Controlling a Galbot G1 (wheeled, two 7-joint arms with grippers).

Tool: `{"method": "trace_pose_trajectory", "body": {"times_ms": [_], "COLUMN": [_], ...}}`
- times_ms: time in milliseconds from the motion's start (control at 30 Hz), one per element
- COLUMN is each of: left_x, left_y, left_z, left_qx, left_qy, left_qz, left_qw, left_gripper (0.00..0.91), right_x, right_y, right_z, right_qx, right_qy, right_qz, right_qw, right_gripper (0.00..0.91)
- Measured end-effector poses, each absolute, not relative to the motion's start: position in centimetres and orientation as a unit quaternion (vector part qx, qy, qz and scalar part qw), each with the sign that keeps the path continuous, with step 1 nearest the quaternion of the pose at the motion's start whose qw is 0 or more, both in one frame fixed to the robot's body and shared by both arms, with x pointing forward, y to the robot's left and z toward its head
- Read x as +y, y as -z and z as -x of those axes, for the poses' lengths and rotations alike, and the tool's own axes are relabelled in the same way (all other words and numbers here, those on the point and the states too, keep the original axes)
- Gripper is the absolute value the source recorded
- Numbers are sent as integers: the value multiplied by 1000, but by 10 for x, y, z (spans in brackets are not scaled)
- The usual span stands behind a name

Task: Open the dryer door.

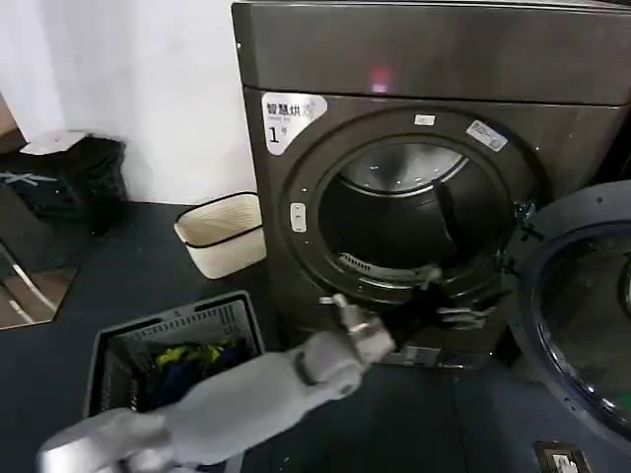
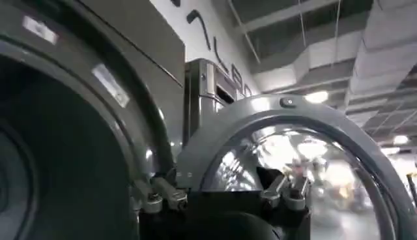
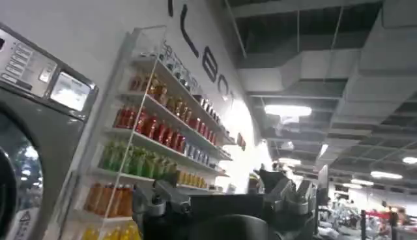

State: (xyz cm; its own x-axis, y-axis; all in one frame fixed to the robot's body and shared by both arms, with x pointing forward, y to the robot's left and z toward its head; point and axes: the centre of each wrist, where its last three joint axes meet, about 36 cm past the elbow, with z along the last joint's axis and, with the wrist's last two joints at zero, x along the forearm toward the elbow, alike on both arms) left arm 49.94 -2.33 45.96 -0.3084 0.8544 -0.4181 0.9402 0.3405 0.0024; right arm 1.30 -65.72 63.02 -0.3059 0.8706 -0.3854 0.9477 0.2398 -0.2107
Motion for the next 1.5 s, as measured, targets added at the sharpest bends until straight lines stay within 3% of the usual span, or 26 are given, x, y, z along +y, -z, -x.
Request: {"method": "trace_pose_trajectory", "body": {"times_ms": [700, 1167, 1500], "left_x": [235, 363, 447], "left_y": [-496, -507, -525], "left_z": [-471, -438, -425], "left_qx": [828, 817, 781], "left_qy": [-117, -296, -415], "left_qz": [-544, -485, -427], "left_qw": [73, -100, -190], "left_gripper": [907, 907, 907], "right_x": [-660, -662, -664], "right_y": [-635, -648, -652], "right_z": [-23, -19, -12], "right_qx": [775, 750, 734], "right_qy": [227, 275, 274], "right_qz": [-580, -592, -610], "right_qw": [106, 105, 114], "right_gripper": [907, 907, 907]}}
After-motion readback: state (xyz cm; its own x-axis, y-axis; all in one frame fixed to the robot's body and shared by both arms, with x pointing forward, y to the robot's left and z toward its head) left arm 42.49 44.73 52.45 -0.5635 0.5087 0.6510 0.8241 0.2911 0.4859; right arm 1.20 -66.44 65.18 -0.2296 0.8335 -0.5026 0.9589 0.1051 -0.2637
